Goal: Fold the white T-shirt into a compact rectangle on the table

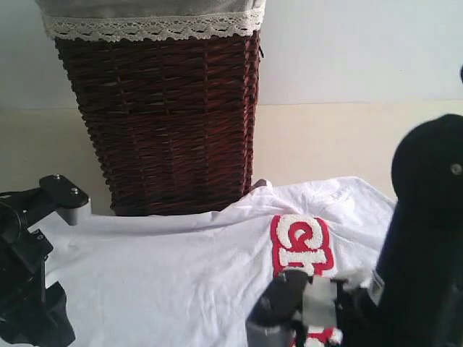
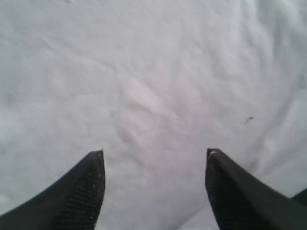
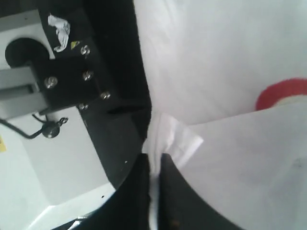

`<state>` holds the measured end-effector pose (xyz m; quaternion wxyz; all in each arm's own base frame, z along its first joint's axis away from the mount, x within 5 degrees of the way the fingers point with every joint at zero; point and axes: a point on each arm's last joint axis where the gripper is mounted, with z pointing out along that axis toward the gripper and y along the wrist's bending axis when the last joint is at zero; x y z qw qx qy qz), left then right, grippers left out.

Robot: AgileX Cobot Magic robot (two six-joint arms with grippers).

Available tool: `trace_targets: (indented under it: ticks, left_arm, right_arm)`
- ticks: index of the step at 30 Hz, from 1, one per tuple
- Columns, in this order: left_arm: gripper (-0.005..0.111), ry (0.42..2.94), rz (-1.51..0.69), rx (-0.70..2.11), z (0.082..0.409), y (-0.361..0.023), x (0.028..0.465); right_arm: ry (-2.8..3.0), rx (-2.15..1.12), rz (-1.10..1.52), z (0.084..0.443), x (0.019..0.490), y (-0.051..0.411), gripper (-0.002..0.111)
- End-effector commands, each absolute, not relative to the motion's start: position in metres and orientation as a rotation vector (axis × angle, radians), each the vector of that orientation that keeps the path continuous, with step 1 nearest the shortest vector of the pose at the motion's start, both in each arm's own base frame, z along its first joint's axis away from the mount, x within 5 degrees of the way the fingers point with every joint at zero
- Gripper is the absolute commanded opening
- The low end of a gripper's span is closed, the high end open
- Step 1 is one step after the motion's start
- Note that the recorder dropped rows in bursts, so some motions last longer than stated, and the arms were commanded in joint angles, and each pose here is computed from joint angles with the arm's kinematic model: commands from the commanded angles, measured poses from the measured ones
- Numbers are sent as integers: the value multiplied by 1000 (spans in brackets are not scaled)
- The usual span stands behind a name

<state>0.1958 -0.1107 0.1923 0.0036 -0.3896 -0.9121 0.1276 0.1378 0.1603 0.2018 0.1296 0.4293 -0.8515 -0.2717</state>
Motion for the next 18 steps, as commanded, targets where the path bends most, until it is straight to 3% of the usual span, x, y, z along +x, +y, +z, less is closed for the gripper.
trace_targets:
  ticks: [1,7,12,18]
  left_arm:
    - [60,-2829,423,-1191,194,-111,190]
    - [60,-2795,426,-1161,194,-110,186]
    - [60,-2780,325,-1256,193,-105,189]
    - [60,-2680,-216,-1698,191,-82,213]
  right_arm:
    - [-2423,1263,-785,207,101,159,10]
    - [-2424,1340,-782,218,84,156,53]
    - [-2469,1472,-533,214,90,141,54]
    - [-2712,1516,44,207,121,119,54]
